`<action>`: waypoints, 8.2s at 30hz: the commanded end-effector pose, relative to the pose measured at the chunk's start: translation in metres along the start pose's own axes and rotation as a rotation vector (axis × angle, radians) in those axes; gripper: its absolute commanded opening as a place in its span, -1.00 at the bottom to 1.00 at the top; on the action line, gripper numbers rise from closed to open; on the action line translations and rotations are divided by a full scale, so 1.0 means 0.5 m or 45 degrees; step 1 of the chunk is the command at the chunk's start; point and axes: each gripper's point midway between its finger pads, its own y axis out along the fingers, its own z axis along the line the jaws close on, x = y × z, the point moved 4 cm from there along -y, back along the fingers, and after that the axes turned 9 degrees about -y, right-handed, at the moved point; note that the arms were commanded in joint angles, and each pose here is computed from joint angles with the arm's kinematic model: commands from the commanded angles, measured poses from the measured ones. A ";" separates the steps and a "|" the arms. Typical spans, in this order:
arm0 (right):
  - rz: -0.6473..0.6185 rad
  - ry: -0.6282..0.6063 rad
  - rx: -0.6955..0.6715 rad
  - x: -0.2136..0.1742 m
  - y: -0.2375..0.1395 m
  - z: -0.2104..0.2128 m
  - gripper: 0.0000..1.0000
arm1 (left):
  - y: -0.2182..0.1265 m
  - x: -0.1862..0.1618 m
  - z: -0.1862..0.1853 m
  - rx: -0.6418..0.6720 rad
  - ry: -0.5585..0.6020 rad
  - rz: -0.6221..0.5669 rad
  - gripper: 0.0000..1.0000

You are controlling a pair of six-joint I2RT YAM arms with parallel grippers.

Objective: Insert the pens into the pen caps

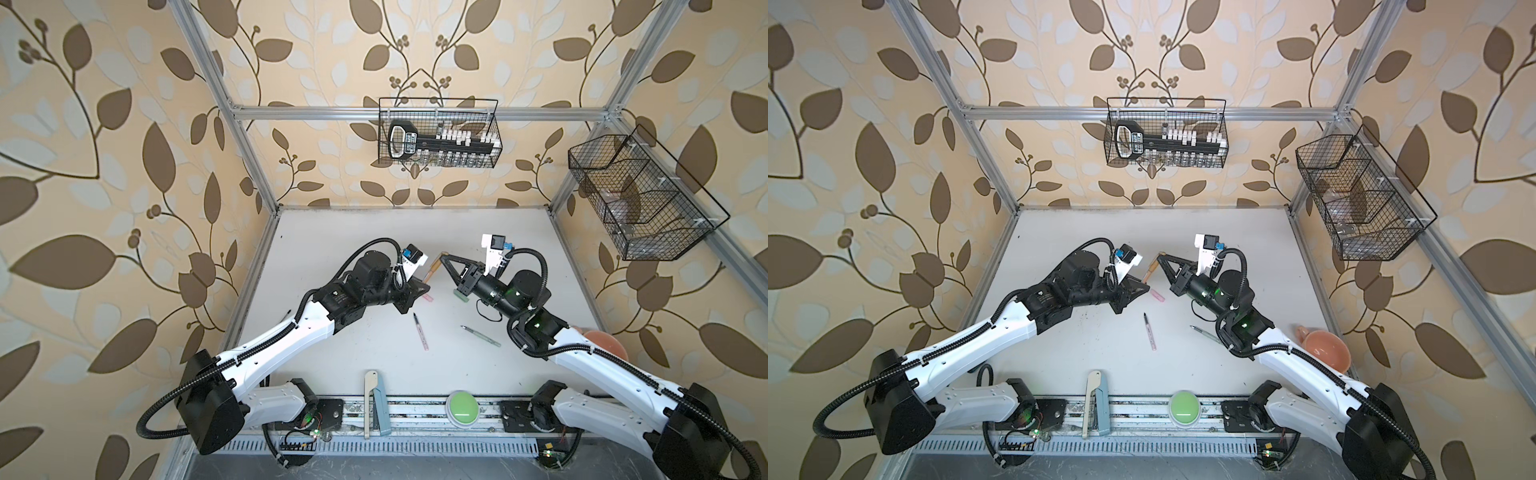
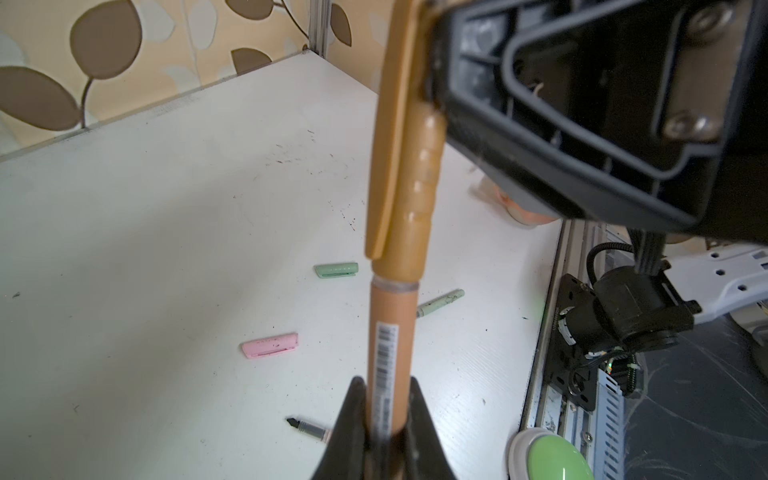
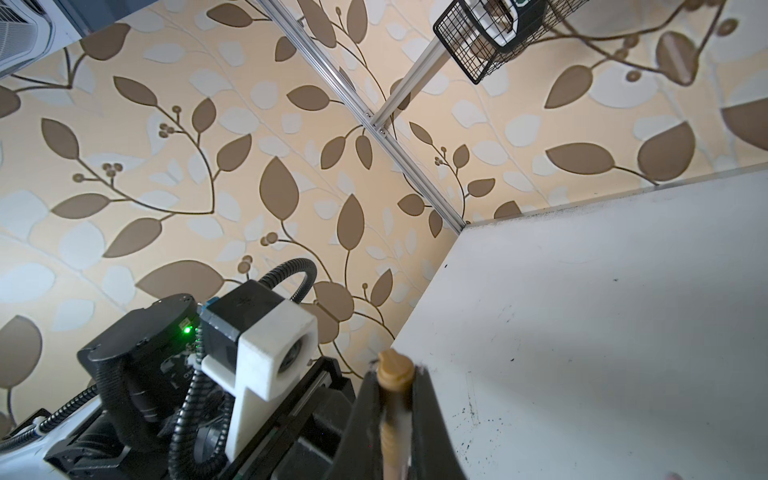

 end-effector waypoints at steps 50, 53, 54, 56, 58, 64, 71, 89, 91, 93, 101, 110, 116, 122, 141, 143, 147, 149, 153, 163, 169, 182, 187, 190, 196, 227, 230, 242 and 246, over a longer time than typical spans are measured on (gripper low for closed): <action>0.340 -0.115 0.151 0.059 0.034 0.033 -0.03 | -0.022 -0.026 -0.051 -0.187 -0.233 -0.064 -1.00; 0.344 -0.109 0.162 0.062 0.043 0.035 -0.06 | -0.020 -0.029 -0.051 -0.185 -0.235 -0.055 -1.00; 0.345 -0.108 0.158 0.063 0.047 0.033 -0.08 | -0.019 -0.030 -0.050 -0.184 -0.236 -0.053 -1.00; 0.352 -0.103 0.152 0.064 0.052 0.029 -0.09 | -0.018 -0.032 -0.051 -0.185 -0.236 -0.051 -1.00; 0.364 -0.094 0.159 0.062 0.059 0.028 -0.12 | -0.018 -0.033 -0.052 -0.187 -0.232 -0.050 -1.00; 0.376 -0.083 0.179 0.057 0.065 0.031 -0.35 | -0.014 -0.034 -0.046 -0.160 -0.224 -0.046 -1.00; 0.394 -0.079 0.166 0.049 0.064 0.028 -0.58 | 0.004 -0.031 -0.035 -0.128 -0.217 -0.044 -1.00; 0.552 0.116 0.159 -0.096 0.044 -0.026 -1.00 | -0.103 0.164 -0.065 -0.018 -0.053 -0.547 -1.00; 0.564 0.143 0.180 -0.113 0.041 -0.022 -1.00 | -0.116 0.186 -0.071 -0.028 -0.035 -0.624 -1.00; 0.587 0.157 0.191 -0.130 0.036 -0.013 -1.00 | -0.127 0.205 -0.073 -0.018 -0.015 -0.670 -1.00; 0.557 0.239 0.151 -0.176 -0.007 -0.023 -1.00 | -0.165 0.249 -0.082 -0.005 0.011 -0.818 -1.00; 0.510 0.247 0.247 -0.163 -0.013 0.014 -1.00 | -0.153 0.228 -0.087 -0.067 0.006 -0.760 -1.00; 0.470 0.089 0.195 -0.070 -0.009 0.027 -0.56 | -0.048 0.123 -0.063 -0.139 -0.095 -0.403 -1.00; 0.379 -0.069 0.187 0.020 -0.028 0.063 -0.14 | 0.013 -0.008 0.009 -0.014 -0.252 -0.213 -1.00; 0.487 -0.096 0.085 -0.037 0.040 0.016 -0.05 | -0.020 -0.012 -0.018 -0.107 -0.301 -0.277 -1.00; 0.473 -0.090 0.101 -0.036 0.048 0.017 -0.05 | -0.018 -0.014 -0.019 -0.112 -0.304 -0.273 -1.00; 0.455 -0.082 0.112 -0.030 0.066 0.015 -0.08 | -0.014 -0.018 -0.021 -0.116 -0.307 -0.263 -1.00; 0.456 -0.074 0.117 -0.031 0.075 0.014 -0.10 | -0.014 -0.018 -0.022 -0.121 -0.304 -0.263 -1.00; 0.464 -0.074 0.130 -0.033 0.093 0.010 -0.13 | -0.014 -0.018 -0.030 -0.146 -0.298 -0.257 -1.00; 0.475 -0.041 0.172 -0.033 0.120 0.010 -0.48 | -0.004 -0.028 -0.028 -0.150 -0.308 -0.239 -1.00; 0.489 -0.031 0.177 -0.033 0.127 0.009 -0.83 | -0.002 -0.028 -0.025 -0.129 -0.326 -0.242 -1.00; 0.664 -0.129 -0.141 0.048 0.067 -0.117 -1.00 | -0.046 -0.053 0.032 0.191 -0.447 -0.245 0.98; 1.003 -0.285 -0.713 0.037 -0.013 -0.283 -1.00 | -0.083 -0.086 0.075 0.432 -0.534 -0.208 0.98; 1.182 -0.291 -0.943 0.020 -0.059 -0.371 -1.00 | -0.098 -0.097 0.080 0.484 -0.540 -0.175 0.98; 1.418 -0.206 -1.216 -0.010 -0.116 -0.525 -1.00 | -0.132 -0.113 0.090 0.591 -0.619 -0.139 0.98; 1.549 -0.100 -1.463 -0.069 -0.158 -0.797 -0.29 | -0.138 -0.164 0.110 0.726 -0.725 0.003 0.98; 1.496 -0.115 -1.465 -0.047 -0.148 -0.784 -0.17 | -0.138 -0.159 0.111 0.743 -0.719 0.007 0.98; 1.212 -0.267 -1.409 0.031 -0.111 -0.573 0.00 | -0.139 -0.183 0.103 0.829 -0.815 0.109 0.98; 1.022 -0.254 -1.177 -0.013 -0.103 -0.462 0.01 | -0.104 -0.223 0.078 0.845 -0.827 0.191 0.93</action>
